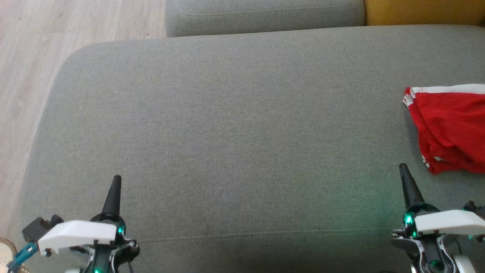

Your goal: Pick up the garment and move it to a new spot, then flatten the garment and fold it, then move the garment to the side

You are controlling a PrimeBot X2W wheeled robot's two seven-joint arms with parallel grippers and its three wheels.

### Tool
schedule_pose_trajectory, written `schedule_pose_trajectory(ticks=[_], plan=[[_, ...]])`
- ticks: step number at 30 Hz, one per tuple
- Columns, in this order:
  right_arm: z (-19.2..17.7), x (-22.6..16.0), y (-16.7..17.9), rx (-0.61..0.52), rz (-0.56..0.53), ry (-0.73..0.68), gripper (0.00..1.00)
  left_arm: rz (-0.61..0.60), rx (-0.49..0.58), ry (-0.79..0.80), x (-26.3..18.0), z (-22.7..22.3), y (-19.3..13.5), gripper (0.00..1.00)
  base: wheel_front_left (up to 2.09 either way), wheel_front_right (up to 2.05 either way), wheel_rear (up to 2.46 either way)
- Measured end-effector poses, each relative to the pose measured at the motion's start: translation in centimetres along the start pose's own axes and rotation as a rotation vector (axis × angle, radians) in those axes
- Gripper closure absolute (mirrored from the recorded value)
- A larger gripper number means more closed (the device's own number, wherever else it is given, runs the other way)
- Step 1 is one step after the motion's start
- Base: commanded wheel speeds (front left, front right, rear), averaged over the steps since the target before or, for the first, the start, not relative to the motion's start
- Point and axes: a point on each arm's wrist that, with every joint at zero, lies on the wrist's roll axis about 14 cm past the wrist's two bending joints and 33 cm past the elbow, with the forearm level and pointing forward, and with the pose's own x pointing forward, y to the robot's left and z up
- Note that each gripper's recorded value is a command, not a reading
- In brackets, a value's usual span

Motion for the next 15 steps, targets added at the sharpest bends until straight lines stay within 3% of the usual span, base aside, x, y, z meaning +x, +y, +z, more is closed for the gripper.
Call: schedule_pose_trajectory(ticks=[15], plan=[[0.37,0.22,0.4,0.178,0.013,0.004,1.0,-0.024,-0.189,0.009,0.6,0.46,-0.32,1.0,0.0,0.0,0.0]])
